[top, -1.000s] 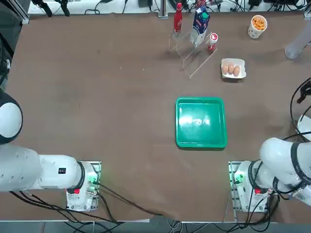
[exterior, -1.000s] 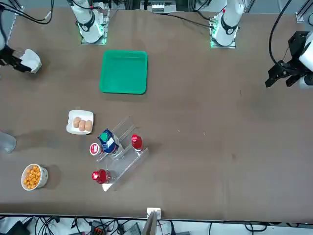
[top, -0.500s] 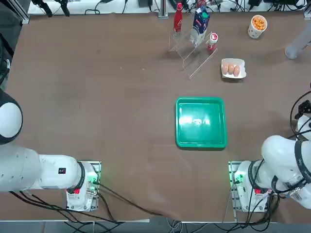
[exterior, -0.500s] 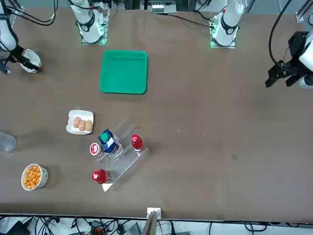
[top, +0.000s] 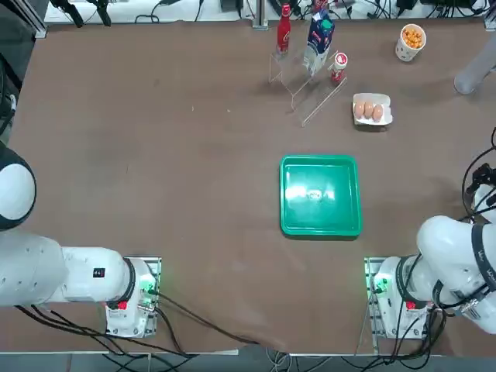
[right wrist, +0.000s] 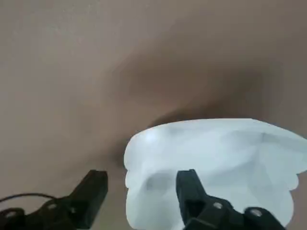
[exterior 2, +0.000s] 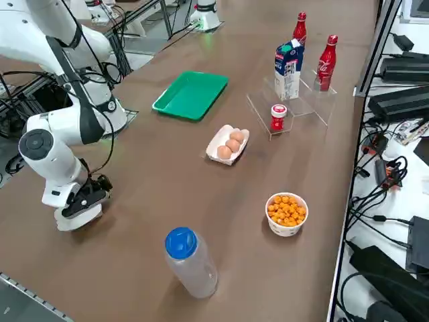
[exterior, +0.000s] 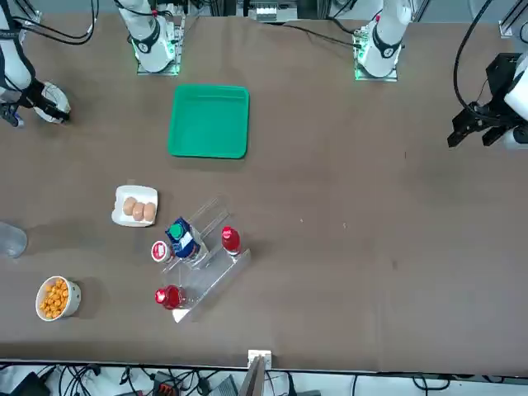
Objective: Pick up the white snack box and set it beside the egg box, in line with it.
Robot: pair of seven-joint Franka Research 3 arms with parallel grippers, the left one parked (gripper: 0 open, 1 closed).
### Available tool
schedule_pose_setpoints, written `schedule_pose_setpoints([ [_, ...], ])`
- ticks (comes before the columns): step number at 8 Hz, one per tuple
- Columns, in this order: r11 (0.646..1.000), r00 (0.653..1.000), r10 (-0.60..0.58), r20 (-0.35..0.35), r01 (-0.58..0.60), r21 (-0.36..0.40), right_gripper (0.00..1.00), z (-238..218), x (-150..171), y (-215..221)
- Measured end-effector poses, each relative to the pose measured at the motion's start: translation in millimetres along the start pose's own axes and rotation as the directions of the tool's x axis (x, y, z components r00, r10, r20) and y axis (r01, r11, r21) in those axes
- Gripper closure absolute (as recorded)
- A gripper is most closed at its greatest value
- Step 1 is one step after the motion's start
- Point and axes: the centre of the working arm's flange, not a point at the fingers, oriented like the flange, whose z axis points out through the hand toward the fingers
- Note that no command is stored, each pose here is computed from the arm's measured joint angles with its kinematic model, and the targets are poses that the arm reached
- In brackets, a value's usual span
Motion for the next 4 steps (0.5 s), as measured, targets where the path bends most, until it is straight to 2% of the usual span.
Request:
schedule_pose_setpoints([
  [2, 1.0, 1.0, 0.018, -0.002, -0.018, 0.013, 0.61, 0.6, -0.7, 2.0],
  [4, 1.0, 1.0, 0.023, -0.003, -0.023, 0.016, 0.98, 0.8, -1.1, 3.1],
])
